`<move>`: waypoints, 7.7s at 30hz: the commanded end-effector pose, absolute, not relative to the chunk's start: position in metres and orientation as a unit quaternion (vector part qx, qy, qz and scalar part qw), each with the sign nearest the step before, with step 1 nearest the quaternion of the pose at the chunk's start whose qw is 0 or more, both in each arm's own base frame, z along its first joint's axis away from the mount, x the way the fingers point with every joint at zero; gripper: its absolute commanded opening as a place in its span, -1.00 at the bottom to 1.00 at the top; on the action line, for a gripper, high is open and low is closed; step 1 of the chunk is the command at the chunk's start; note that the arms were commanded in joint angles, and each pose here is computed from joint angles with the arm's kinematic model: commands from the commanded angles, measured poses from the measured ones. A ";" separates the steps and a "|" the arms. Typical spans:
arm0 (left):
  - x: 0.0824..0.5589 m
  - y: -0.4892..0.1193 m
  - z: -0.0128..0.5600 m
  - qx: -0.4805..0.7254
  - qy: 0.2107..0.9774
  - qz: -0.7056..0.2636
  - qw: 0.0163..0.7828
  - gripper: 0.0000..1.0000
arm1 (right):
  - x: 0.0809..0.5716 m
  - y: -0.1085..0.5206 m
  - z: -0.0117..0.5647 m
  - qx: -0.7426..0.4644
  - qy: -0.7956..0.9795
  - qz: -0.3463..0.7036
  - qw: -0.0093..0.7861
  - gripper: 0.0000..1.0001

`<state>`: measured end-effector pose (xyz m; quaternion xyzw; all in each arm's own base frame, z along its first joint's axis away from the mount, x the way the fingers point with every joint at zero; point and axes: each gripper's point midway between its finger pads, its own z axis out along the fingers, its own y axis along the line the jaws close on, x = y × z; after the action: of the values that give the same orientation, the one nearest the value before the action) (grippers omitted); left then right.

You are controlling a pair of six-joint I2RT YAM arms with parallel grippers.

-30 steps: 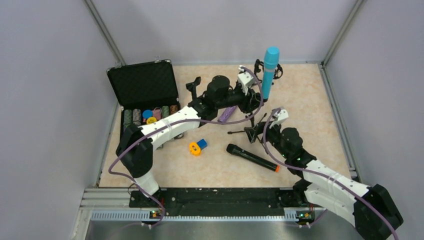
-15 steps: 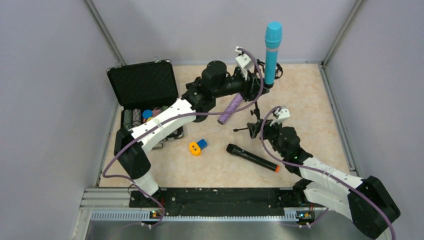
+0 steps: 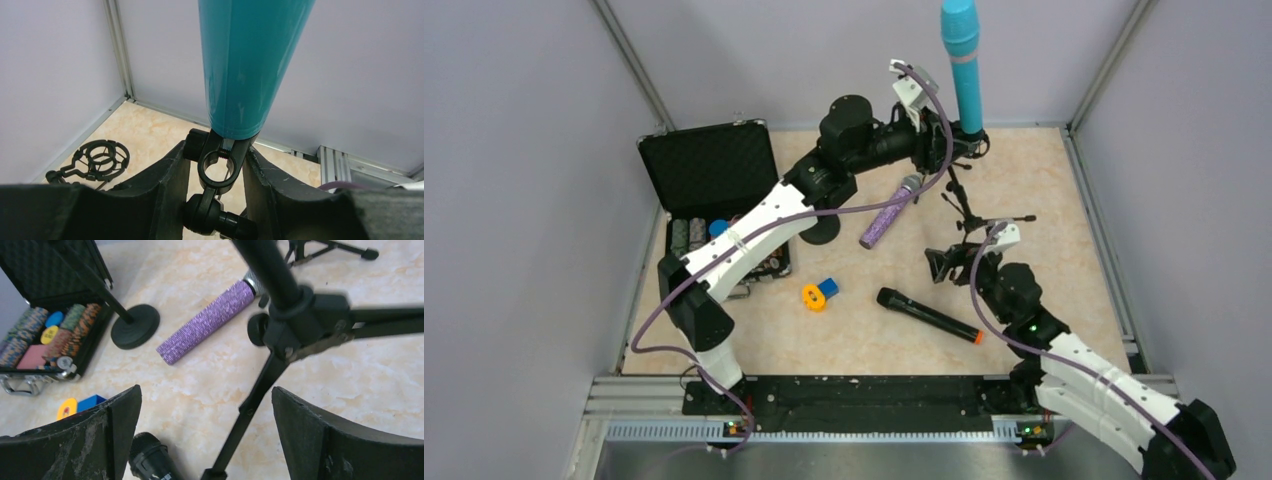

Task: Attach the microphones to the stand

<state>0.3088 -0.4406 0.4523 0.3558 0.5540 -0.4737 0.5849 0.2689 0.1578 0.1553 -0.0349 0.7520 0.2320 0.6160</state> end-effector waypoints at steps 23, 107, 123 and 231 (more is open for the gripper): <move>0.433 -0.367 0.492 0.282 0.534 -0.427 0.674 -1.00 | 0.252 0.167 0.186 -0.019 0.759 0.283 0.586 0.98; 0.627 -0.211 0.335 0.201 0.681 -0.135 0.692 0.62 | 0.259 0.185 0.153 -0.038 0.799 0.282 0.530 0.98; 0.567 -0.199 0.369 0.198 0.668 -0.152 0.701 0.72 | 0.256 0.189 0.159 -0.043 0.798 0.293 0.526 0.98; 0.296 -0.173 0.220 0.076 0.815 -0.337 0.466 0.98 | 0.550 0.159 0.221 -0.110 0.887 0.110 0.434 0.53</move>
<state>0.2932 -0.1730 0.2081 0.0762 0.8282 -0.3346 0.4430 0.5566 0.1488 0.1848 -0.0894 0.9021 0.1582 0.3914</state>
